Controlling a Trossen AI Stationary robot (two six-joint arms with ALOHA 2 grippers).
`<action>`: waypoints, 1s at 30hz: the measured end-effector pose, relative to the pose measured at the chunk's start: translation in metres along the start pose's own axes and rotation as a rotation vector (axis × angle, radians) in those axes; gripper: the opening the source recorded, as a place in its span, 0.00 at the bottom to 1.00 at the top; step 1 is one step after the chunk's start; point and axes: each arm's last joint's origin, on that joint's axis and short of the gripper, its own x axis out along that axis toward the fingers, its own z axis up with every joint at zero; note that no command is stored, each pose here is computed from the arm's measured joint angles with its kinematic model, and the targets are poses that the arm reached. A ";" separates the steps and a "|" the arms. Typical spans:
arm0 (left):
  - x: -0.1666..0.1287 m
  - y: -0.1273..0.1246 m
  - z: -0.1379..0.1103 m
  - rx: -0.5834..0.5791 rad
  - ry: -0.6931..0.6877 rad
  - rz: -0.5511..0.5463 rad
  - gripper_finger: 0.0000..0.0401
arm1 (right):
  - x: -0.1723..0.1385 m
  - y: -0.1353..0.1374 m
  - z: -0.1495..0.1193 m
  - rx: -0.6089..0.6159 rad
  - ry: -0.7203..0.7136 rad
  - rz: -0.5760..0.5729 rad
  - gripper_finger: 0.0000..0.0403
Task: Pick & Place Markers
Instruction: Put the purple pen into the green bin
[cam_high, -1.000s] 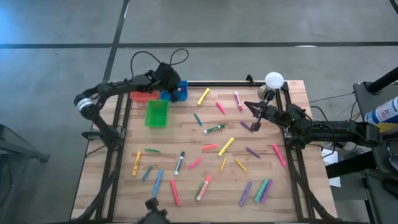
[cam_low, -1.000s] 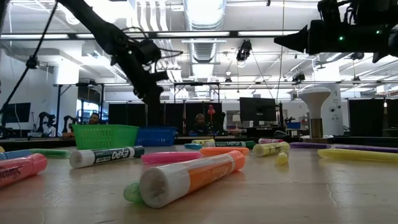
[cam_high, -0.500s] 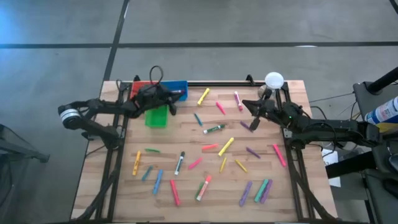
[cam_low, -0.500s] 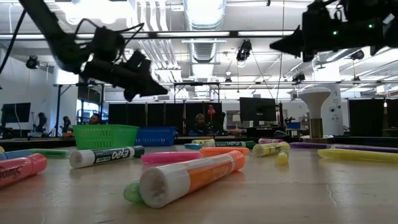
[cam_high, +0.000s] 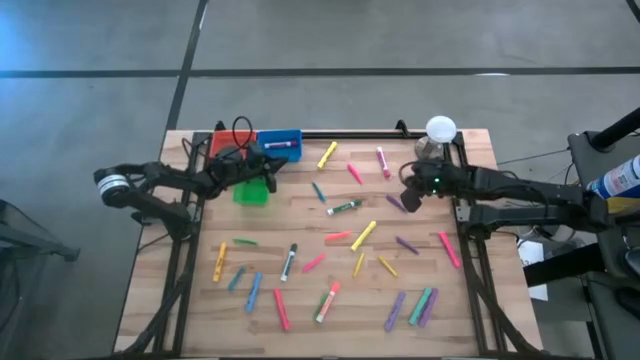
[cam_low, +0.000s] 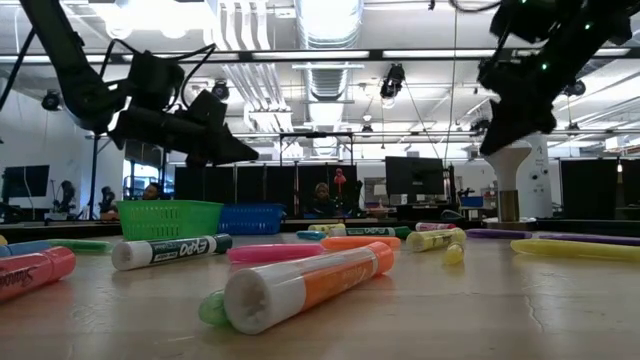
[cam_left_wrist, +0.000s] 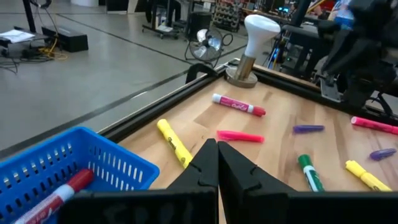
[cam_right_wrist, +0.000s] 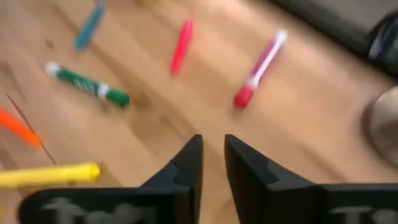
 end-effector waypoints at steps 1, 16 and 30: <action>0.000 0.000 0.000 -0.002 -0.002 0.000 0.00 | 0.005 0.001 -0.003 0.009 0.037 0.002 0.20; 0.000 0.000 -0.001 0.009 0.004 0.003 0.00 | 0.076 0.012 -0.033 -0.009 0.482 -0.029 0.32; 0.000 0.005 -0.005 -0.040 0.040 0.125 0.00 | 0.081 0.017 -0.029 -0.007 0.442 0.045 0.07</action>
